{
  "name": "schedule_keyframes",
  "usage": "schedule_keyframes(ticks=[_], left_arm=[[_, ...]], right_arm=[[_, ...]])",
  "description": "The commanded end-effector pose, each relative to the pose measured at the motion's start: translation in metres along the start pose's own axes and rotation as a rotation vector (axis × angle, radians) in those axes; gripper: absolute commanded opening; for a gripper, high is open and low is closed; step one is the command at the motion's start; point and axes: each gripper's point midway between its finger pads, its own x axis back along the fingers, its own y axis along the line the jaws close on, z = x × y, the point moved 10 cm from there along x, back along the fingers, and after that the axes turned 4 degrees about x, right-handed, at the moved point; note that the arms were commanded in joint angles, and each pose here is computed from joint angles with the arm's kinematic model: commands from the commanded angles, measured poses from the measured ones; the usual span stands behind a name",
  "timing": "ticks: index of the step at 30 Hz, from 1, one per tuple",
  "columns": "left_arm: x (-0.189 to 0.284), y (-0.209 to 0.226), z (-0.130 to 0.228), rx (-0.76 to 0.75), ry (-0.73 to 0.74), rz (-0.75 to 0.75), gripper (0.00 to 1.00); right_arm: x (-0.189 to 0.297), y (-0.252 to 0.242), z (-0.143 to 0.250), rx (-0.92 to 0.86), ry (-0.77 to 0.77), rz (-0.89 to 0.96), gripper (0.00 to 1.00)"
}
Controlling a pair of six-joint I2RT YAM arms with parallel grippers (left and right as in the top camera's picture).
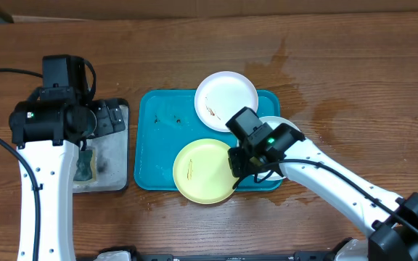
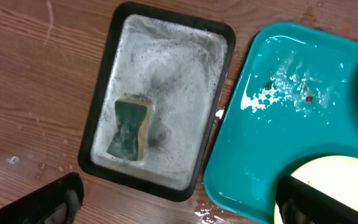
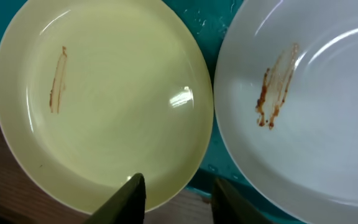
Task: Clean dirty plates on tray and stack at the side
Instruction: 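Lower the right gripper onto the yellow plate's rim and grip it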
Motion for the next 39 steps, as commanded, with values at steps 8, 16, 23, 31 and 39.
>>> schedule_keyframes(ticks=[8,16,23,31,39], left_arm=[[-0.007,-0.004,0.003,0.003,0.026,0.014,1.0],[-0.007,-0.004,0.003,0.003,0.025,0.014,1.0],[-0.007,-0.004,0.003,0.003,0.026,0.014,1.0],[-0.007,-0.004,0.002,0.004,0.025,0.018,1.0],[-0.007,-0.004,0.005,0.001,0.046,0.02,1.0]], right_arm=[[-0.043,-0.005,-0.009,-0.007,0.032,0.095,0.32],[-0.044,-0.003,-0.008,-0.038,0.042,0.068,0.06],[-0.044,0.002,-0.006,-0.091,0.071,0.011,0.04],[-0.033,-0.004,-0.018,-0.107,0.028,0.079,0.29],[-0.021,-0.006,-0.002,-0.207,0.168,0.121,0.28]])
